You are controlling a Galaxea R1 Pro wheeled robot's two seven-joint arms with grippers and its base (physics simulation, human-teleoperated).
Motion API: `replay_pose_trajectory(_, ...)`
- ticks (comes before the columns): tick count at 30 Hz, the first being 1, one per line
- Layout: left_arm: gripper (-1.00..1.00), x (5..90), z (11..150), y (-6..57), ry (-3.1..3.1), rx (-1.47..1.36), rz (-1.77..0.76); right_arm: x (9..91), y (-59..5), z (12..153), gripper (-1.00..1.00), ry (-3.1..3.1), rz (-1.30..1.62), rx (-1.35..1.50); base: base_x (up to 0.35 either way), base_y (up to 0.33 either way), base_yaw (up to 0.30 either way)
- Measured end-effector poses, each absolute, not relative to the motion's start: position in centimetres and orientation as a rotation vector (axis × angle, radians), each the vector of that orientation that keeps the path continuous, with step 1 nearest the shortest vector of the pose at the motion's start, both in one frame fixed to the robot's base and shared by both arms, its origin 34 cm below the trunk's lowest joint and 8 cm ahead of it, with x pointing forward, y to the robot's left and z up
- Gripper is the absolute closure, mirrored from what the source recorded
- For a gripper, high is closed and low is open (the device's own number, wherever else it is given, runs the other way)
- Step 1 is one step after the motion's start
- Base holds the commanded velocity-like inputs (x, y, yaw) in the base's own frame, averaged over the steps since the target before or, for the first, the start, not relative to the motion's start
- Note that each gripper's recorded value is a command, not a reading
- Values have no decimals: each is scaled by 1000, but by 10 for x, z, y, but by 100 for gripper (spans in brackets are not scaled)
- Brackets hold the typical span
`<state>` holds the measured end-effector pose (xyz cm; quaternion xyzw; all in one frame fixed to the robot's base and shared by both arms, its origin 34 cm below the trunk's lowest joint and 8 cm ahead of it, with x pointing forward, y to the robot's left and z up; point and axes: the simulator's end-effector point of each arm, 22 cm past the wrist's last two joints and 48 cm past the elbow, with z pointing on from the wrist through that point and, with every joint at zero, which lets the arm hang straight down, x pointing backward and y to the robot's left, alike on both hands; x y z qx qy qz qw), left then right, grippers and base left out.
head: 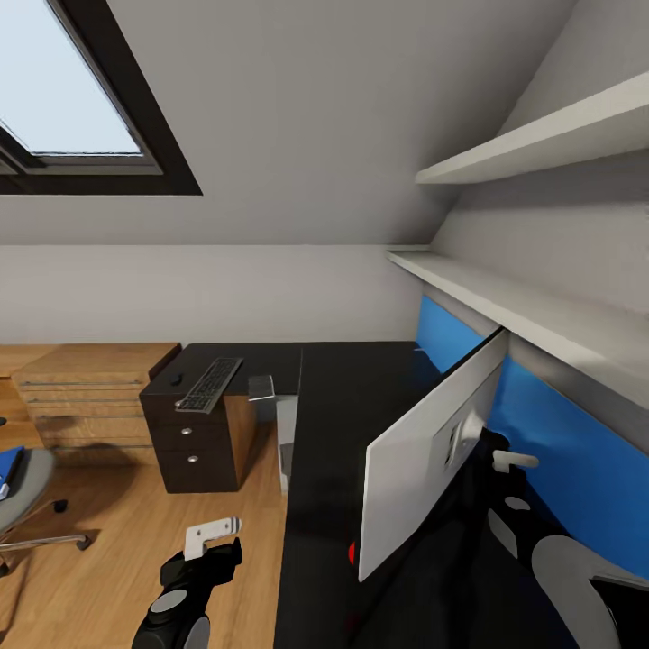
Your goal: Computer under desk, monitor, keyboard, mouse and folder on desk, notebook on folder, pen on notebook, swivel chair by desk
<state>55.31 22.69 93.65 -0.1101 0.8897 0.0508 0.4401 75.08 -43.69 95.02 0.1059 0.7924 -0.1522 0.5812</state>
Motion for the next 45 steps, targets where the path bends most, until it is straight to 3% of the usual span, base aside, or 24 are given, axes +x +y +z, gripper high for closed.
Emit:
replay_pose_trajectory(31, -100, 553, 936, 227, 2210, -273, 126, 751, -436, 950, 100, 1851, -355, 244, 96, 0, 0)
replay_pose_trajectory(32, -100, 553, 936, 227, 2210, -274, 127, 751, -436, 950, -100, 1851, -356, 243, 0, 0, 0)
replay_pose_trajectory(45, -100, 553, 936, 227, 2210, -274, 128, 751, -435, 951, -100, 1850, -359, 231, 0, 0, 0)
